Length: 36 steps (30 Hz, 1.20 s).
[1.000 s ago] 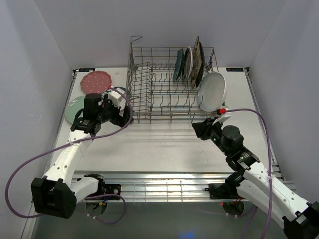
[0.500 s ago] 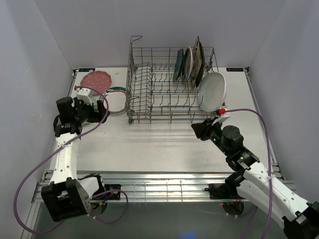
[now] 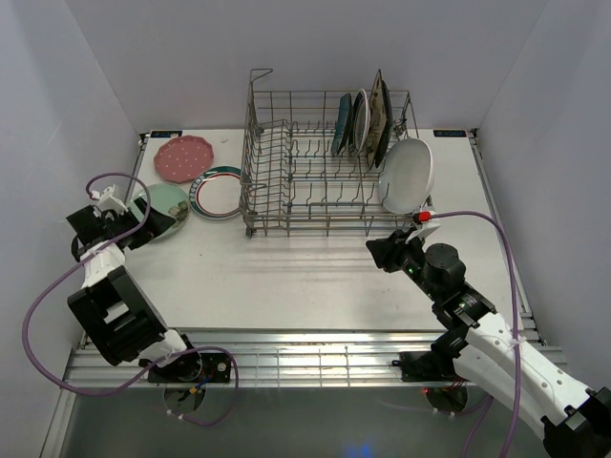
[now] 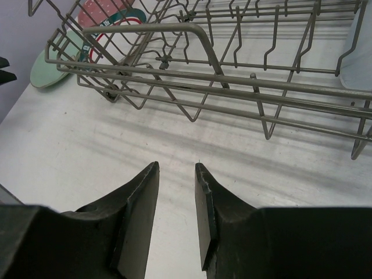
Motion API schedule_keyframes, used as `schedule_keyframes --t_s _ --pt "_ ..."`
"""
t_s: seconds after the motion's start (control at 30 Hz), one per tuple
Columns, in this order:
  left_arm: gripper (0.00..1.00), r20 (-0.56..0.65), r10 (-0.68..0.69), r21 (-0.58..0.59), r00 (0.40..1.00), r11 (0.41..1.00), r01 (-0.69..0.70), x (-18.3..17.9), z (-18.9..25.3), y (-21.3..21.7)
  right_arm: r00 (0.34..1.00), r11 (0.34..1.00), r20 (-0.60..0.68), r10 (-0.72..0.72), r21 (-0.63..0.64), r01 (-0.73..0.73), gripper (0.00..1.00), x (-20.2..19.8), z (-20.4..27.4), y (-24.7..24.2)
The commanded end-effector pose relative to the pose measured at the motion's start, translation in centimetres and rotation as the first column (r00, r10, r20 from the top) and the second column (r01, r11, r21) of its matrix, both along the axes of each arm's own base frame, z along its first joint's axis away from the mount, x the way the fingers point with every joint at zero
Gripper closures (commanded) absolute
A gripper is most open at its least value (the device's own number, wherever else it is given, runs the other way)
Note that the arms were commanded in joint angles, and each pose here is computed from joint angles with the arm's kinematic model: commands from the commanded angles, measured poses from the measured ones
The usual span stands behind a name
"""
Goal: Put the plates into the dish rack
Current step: Pick up the plate from the corner of the board.
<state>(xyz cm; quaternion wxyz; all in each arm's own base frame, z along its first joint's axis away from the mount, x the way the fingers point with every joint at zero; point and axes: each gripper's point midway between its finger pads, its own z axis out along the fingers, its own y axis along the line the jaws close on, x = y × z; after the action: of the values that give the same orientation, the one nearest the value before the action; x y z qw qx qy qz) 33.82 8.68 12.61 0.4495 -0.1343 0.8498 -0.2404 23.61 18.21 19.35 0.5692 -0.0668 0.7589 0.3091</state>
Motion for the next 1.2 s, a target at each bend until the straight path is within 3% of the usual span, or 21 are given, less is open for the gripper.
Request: schedule_keyframes --t_s 0.0,0.07,0.2,0.27,0.6,0.87,1.17 --pt "0.02 0.024 0.087 -0.058 0.996 0.995 -0.085 0.7 0.6 1.4 0.999 0.999 0.044 0.006 0.035 -0.007 0.63 0.1 1.2 0.2" --pt "0.02 0.023 0.167 -0.038 0.986 0.985 -0.166 0.9 0.2 2.8 0.999 0.999 0.043 0.006 0.034 -0.007 0.63 0.1 1.1 0.2" --pt "0.06 -0.008 0.437 0.02 0.9 0.899 -0.437 0.9 -0.9 7.1 0.999 0.999 0.044 0.01 0.037 -0.012 0.63 0.1 1.1 0.3" --pt "0.06 -0.008 0.479 0.008 0.878 0.878 -0.478 1.1 -0.8 7.7 0.999 0.999 0.043 0.01 0.036 -0.012 0.62 0.2 1.1 0.4" --pt "0.02 -0.141 0.559 -0.056 0.817 0.819 -0.571 2.3 -3.9 9.7 0.998 0.999 0.052 0.021 0.04 -0.023 0.62 0.2 1.5 0.6" --pt "0.02 -0.201 0.542 -0.121 0.816 0.813 -0.57 3.3 -5.8 9.8 0.998 0.998 0.062 0.031 0.05 -0.034 0.63 0.0 2.0 0.7" --pt "0.18 -0.274 0.523 -0.212 0.807 0.786 -0.581 4.2 -7.8 9.6 0.997 0.998 0.062 0.034 0.054 -0.037 0.63 -0.2 2.1 0.6"
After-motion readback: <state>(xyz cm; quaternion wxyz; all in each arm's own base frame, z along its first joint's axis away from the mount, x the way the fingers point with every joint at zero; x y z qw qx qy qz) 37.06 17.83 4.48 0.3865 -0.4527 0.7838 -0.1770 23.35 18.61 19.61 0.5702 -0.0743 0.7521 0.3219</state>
